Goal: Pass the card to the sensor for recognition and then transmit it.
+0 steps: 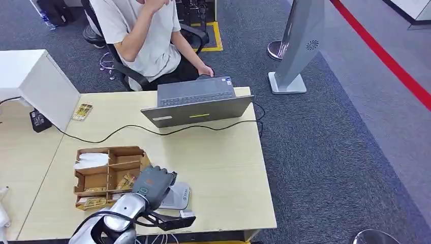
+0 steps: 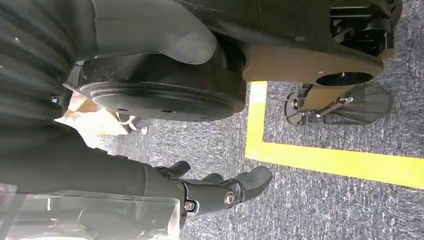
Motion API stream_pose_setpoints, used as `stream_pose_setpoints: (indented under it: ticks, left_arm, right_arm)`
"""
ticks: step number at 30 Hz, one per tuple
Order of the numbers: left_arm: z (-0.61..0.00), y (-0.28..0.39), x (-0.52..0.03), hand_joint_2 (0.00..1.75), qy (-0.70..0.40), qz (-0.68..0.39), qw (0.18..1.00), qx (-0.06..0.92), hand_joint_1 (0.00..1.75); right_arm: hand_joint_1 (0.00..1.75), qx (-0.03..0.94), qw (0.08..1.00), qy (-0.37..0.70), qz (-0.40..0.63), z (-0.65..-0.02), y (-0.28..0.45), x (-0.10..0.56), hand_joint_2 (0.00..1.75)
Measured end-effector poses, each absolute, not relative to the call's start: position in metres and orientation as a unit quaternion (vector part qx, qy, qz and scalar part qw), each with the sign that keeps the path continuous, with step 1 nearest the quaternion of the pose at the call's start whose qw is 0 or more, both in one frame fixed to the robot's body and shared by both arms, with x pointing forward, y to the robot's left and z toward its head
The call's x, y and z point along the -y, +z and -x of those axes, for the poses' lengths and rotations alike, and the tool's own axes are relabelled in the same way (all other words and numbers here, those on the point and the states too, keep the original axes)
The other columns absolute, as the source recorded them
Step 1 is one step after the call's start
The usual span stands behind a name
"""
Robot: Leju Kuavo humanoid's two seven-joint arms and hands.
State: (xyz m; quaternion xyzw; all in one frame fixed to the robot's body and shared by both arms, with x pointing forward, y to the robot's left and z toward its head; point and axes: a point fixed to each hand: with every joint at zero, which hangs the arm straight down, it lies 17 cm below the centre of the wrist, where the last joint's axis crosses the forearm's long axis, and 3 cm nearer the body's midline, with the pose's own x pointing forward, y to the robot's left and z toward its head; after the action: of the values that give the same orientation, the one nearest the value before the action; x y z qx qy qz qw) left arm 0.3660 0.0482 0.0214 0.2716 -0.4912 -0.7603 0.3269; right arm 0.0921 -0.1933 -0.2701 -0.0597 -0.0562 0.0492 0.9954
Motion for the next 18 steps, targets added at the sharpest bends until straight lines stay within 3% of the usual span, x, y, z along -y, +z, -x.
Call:
stream_pose_setpoints:
  ticks: [14,18]
  left_arm:
    - [-0.369,0.015,-0.048,1.75,-0.764,-0.273,0.321,0.488,1.75]
    - [-0.387,0.083,-0.02,1.75,-0.678,-0.337,0.298,0.582,1.75]
  right_arm:
    - [0.0,0.048,0.996,0.047,0.057,-0.091,-0.27,0.193,1.75]
    - [0.0,0.05,0.996,0.042,0.061,-0.092,-0.27,0.194,1.75]
